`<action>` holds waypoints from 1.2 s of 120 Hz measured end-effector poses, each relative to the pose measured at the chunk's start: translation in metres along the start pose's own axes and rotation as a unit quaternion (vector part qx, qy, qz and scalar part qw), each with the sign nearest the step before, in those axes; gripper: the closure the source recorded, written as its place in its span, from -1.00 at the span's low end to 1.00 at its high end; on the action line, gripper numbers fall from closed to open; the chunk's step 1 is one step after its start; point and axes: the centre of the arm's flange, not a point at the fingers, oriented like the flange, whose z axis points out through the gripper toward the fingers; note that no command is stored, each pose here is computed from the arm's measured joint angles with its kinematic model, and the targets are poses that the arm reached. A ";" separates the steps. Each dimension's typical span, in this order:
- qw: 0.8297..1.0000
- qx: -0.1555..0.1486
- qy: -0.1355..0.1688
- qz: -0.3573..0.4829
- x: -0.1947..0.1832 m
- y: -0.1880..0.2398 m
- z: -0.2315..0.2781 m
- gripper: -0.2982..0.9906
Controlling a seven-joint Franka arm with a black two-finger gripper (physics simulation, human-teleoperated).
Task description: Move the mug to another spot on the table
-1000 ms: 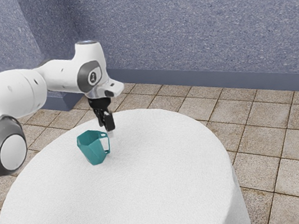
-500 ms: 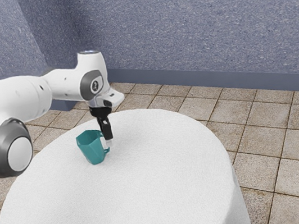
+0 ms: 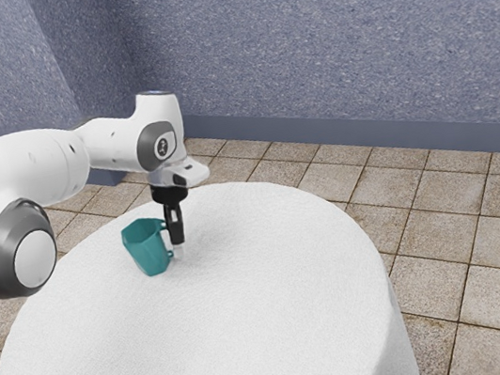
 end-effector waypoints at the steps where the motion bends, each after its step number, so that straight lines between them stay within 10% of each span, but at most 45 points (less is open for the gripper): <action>1: 1.000 0.000 -0.001 0.000 0.000 0.000 0.000 -0.02; 56: 0.999 0.002 -0.043 0.033 0.004 0.009 0.001 0.34; 144: 0.982 0.109 -0.134 0.070 0.040 0.108 -0.027 0.67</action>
